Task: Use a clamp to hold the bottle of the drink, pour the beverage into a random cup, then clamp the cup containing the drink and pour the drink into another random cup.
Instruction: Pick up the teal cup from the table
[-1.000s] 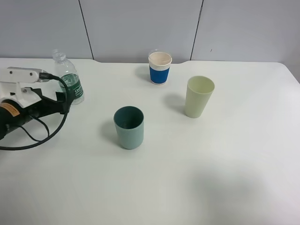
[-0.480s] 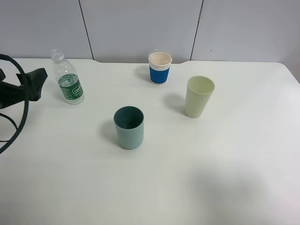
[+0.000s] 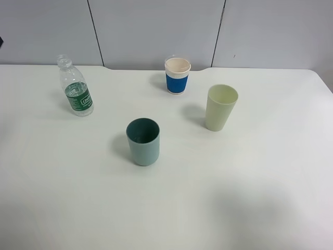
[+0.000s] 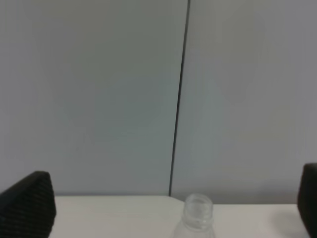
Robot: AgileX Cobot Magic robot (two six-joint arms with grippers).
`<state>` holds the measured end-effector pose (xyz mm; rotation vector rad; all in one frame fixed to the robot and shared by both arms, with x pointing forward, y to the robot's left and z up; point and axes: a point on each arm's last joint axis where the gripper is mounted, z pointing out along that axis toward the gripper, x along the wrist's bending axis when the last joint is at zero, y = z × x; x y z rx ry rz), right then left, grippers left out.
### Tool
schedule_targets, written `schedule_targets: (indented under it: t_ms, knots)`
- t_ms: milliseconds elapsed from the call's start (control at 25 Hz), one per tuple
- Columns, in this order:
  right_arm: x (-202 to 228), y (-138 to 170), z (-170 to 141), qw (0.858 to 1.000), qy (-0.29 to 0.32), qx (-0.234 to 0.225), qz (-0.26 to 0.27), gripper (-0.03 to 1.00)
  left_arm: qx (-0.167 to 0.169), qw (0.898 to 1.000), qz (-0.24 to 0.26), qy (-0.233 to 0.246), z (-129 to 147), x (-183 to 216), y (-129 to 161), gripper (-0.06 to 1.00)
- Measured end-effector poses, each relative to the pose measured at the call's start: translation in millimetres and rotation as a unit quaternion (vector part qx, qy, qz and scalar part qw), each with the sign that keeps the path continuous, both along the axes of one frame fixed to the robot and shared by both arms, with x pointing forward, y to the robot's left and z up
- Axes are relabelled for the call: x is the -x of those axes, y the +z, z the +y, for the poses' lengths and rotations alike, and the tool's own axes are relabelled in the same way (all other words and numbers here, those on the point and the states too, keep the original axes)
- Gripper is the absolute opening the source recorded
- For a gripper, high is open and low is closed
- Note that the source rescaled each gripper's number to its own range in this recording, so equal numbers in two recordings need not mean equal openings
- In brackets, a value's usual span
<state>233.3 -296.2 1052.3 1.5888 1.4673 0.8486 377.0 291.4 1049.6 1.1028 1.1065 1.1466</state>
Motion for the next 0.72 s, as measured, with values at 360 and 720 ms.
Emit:
schedule_targets:
  t_ms: [360,720]
  knots:
    - [0,0,0,1.0,0.0,0.0,0.0,0.77,-0.061,0.998,0.019,0.006,4,50,62,0.99]
    - [0,0,0,1.0,0.0,0.0,0.0,0.77,-0.088,0.988,0.127,0.018,12,109,76,0.99]
